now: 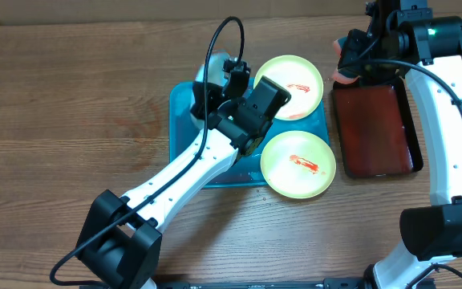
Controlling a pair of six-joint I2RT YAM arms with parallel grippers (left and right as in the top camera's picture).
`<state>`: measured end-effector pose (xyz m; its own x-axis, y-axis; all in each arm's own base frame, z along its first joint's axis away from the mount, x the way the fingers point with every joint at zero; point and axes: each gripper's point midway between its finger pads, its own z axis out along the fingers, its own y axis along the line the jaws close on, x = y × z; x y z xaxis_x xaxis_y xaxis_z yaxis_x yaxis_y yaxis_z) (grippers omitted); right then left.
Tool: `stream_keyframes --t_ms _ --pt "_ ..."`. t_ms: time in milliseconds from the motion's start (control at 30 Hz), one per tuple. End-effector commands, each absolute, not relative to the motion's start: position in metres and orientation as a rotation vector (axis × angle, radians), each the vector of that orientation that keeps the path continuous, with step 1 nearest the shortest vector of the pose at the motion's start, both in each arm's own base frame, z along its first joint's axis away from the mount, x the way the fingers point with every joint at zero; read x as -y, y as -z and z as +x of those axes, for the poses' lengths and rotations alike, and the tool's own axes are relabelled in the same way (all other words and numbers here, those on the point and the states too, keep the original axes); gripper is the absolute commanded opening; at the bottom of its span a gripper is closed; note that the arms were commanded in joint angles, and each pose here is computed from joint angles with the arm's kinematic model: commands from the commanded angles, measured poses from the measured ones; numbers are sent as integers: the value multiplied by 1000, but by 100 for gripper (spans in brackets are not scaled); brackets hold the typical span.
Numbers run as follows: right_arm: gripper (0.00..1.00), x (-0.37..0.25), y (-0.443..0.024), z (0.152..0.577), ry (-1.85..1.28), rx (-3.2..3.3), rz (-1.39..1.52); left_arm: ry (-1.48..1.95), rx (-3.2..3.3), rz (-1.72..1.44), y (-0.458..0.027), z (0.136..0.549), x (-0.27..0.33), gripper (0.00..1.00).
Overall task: Clean dirty plates on tray and stack at the side
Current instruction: 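Lift the white plate with the left gripper and carry it left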
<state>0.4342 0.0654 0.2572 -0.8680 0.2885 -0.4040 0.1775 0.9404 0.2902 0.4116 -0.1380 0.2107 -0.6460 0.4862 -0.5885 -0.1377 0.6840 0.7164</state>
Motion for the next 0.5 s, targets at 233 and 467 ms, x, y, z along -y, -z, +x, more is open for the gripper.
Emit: stream_keyframes --t_ms 233,467 --pt "4 -62 -257 436 -324 -2636 343 -4 -2599 242 -137 415 146 4" --pt "4 -62 -257 436 -324 -2634 343 493 -2622 -109 -144 435 57 4"
